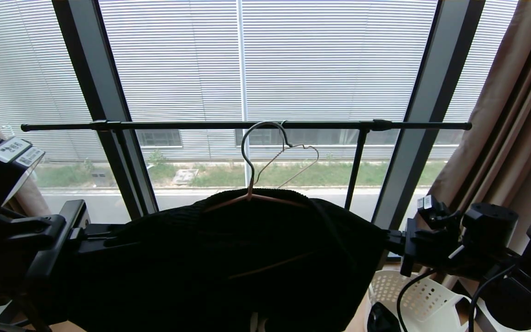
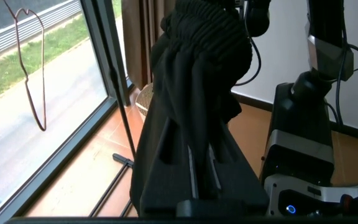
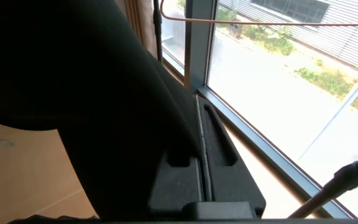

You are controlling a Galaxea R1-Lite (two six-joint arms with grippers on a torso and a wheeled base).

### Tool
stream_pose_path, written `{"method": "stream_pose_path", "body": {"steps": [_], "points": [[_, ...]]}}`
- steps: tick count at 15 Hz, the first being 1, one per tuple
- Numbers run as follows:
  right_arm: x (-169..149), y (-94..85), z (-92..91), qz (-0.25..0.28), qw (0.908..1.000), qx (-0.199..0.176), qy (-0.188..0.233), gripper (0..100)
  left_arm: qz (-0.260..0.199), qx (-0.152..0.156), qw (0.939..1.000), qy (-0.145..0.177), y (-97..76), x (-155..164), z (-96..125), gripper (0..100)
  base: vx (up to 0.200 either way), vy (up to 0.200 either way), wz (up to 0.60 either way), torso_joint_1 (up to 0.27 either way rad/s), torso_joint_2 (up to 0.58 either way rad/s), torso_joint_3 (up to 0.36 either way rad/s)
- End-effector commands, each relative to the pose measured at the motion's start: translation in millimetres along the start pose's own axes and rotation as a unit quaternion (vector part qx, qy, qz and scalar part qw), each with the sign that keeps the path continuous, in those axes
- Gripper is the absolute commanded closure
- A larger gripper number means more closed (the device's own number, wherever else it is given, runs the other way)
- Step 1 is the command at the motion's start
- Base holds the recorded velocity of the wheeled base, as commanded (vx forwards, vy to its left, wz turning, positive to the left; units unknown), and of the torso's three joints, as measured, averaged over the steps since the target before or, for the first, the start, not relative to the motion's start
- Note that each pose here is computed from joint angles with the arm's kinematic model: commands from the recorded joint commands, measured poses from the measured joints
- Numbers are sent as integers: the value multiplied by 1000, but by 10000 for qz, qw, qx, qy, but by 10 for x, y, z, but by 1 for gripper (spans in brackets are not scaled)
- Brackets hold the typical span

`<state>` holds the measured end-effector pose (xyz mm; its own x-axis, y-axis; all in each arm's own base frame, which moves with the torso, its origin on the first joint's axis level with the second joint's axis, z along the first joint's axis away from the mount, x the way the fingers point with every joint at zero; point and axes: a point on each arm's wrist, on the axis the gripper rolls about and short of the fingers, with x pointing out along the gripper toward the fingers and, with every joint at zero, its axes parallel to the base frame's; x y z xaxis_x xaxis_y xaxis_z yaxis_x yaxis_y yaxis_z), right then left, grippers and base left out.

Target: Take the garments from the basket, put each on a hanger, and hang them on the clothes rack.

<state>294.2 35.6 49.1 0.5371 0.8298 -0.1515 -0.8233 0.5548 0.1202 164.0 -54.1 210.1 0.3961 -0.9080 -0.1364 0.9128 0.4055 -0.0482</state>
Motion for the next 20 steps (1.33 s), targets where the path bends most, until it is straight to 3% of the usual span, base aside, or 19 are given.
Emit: {"method": "stream_pose_path", "body": {"steps": [1, 3, 7, 8, 12, 16, 20], "points": [[-6, -17, 4, -26, 10000, -9, -12, 100, 33, -13, 10000, 4, 6, -9, -7, 100, 0, 0, 0, 0, 0, 0], [5, 31, -6, 36, 10000, 18, 24, 100, 29, -43, 10000, 31, 13, -3, -27, 100, 0, 0, 0, 0, 0, 0], [50, 309, 53, 406, 9991, -16, 89, 100, 13, -53, 10000, 41, 18, 8, -29, 100, 0, 0, 0, 0, 0, 0], [45, 365, 38, 461, 9988, -30, 130, 0, 13, -47, 10000, 37, 15, 5, -27, 100, 0, 0, 0, 0, 0, 0], [31, 481, 86, 590, 9973, -436, 91, 0, 184, -98, 9998, 59, 26, -48, -69, 100, 0, 0, 0, 0, 0, 0], [-99, 696, 434, 675, 9926, -940, -355, 0, 807, -167, 9966, 13, 3, -286, -161, 100, 0, 0, 0, 0, 0, 0], [-172, 852, 614, 743, 9910, -958, -569, 0, 1262, -221, 9918, -28, -60, -452, -244, 100, 0, 0, 0, 0, 0, 0]]}}
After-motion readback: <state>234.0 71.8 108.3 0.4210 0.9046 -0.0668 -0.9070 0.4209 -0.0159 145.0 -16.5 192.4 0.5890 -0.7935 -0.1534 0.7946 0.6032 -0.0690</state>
